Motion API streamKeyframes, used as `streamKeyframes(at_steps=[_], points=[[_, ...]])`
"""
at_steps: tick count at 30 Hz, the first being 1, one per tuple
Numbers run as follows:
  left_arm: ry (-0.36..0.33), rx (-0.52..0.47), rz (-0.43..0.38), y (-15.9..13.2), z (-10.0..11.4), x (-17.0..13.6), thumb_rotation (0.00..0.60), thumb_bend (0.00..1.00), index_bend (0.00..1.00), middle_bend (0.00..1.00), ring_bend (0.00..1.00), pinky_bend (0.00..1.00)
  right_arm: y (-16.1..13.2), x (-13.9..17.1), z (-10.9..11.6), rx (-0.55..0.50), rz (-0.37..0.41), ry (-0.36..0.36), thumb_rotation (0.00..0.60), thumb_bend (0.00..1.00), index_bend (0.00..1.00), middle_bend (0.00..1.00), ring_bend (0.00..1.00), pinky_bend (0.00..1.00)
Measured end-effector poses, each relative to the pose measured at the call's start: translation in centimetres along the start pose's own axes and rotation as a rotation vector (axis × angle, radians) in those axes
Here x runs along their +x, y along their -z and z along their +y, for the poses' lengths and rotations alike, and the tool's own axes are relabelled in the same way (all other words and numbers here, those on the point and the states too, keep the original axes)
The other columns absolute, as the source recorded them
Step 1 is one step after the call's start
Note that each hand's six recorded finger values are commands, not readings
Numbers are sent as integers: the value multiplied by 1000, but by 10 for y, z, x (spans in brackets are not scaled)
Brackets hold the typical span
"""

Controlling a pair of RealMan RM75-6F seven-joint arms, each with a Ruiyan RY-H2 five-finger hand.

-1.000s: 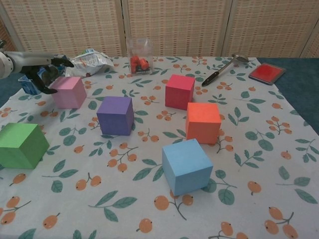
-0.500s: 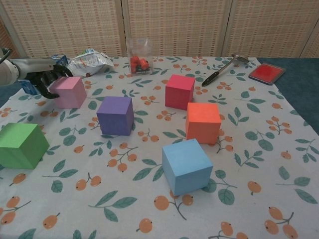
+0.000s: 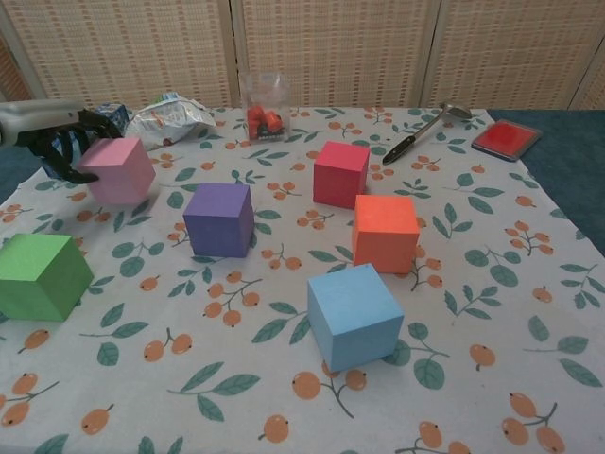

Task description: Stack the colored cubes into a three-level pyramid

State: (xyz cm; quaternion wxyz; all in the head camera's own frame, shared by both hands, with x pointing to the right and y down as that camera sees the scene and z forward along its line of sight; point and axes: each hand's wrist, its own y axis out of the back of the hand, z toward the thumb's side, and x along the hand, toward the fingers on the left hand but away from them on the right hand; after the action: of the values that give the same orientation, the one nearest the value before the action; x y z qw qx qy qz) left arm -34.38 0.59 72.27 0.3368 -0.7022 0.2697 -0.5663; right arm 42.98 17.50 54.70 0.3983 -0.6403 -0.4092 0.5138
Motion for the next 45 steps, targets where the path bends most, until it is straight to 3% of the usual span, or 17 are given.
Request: streamKeyframes(at_steps=[7, 13, 22, 45], points=[[54, 3, -30, -24, -21, -43, 600, 350, 338, 382, 374, 456, -5, 1, 3, 0, 20, 6, 493, 51, 0, 130, 35, 53], [24, 39, 5, -29, -28, -56, 600, 350, 335, 380, 371, 450, -7, 4, 3, 1, 25, 7, 492, 51, 0, 130, 35, 53], [20, 25, -5, -49, -39, -49, 600, 348, 335, 379, 363, 426, -4, 9, 2, -3, 5, 6, 492, 51, 0, 130, 35, 53], [32, 35, -38, -84, -37, -29, 600, 349, 335, 380, 363, 427, 6, 12, 1, -10, -26, 4, 493, 51, 0, 130, 35, 53]])
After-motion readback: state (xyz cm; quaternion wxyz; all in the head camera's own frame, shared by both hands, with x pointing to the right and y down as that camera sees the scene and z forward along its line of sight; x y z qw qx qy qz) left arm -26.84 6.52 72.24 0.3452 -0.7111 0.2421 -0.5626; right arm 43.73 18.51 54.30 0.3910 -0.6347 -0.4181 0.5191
